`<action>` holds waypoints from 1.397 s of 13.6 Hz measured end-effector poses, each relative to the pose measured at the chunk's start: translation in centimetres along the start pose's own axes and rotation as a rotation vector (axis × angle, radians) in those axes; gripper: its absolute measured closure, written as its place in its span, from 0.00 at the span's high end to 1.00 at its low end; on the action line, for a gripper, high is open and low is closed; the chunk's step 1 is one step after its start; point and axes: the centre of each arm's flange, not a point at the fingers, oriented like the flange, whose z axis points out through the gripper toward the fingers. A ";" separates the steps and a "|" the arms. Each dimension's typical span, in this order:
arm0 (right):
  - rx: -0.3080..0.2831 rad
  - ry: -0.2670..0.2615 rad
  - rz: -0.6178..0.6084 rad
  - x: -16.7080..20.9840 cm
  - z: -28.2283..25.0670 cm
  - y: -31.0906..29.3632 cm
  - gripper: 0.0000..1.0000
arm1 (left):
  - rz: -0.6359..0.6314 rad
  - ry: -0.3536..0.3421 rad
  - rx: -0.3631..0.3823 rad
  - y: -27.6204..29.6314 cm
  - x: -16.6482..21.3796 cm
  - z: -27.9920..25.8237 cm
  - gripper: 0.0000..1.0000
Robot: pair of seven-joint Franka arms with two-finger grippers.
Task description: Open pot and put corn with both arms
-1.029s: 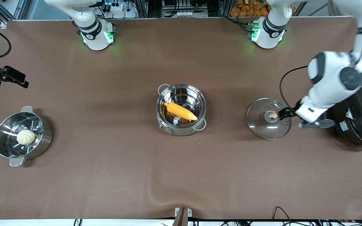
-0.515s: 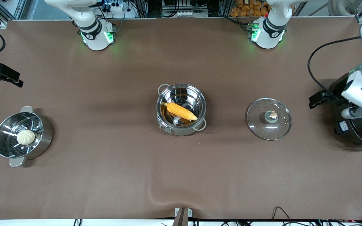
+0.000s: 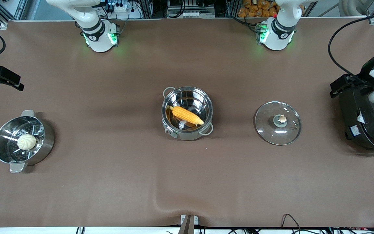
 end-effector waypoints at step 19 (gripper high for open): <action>0.002 -0.014 0.006 -0.3 0.0 0.3 1.00 | -0.021 -0.080 -0.034 -1.2 -2.2 -1.5 1.00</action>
